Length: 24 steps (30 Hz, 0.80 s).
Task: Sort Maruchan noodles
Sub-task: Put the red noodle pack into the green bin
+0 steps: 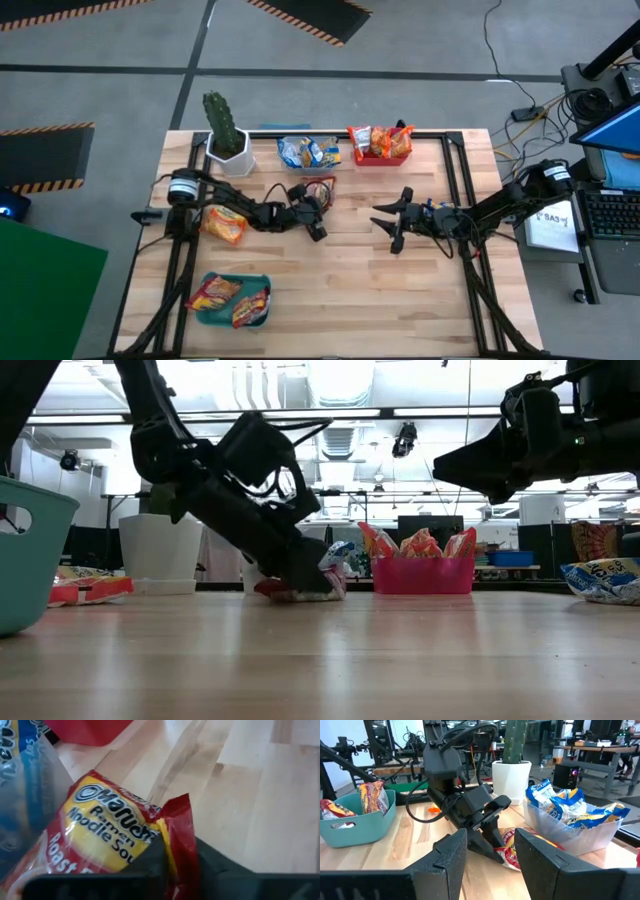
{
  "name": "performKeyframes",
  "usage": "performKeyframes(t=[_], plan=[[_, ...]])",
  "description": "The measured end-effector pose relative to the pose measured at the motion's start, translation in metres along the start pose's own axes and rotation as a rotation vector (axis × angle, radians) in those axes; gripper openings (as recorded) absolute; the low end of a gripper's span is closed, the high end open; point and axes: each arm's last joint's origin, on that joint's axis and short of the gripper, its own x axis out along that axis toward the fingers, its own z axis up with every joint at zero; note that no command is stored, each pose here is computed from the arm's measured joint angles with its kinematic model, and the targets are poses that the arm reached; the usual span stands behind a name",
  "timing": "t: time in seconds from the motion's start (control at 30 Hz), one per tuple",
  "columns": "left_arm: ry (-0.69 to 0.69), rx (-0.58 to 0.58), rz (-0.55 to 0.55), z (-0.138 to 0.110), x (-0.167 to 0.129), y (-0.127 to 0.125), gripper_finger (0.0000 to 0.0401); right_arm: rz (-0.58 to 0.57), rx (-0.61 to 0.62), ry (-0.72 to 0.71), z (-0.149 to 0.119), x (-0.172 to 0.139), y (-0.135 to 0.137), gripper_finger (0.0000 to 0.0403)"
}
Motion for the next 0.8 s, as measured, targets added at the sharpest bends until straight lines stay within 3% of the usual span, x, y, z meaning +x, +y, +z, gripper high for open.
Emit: performKeyframes(t=[0.1, 0.33, 0.47, 0.8], plan=[[-0.006, -0.004, -0.011, 0.002, -0.004, -0.002, 0.0011, 0.000, -0.001, 0.000, 0.000, 0.000, 0.000, 0.0155], [-0.041, 0.024, -0.085, 0.011, -0.019, -0.017, 0.0006, -0.003, -0.033, 0.040, 0.003, 0.009, 0.005, 0.0155], [-0.082, 0.073, -0.183, 0.021, -0.034, -0.028, 0.0006, -0.007, -0.086, 0.145, 0.006, 0.023, 0.012, 0.0155], [-0.142, 0.083, -0.227, 0.040, -0.060, -0.033, 0.0005, 0.022, -0.151, 0.450, 0.036, 0.056, 0.033, 0.0178]])
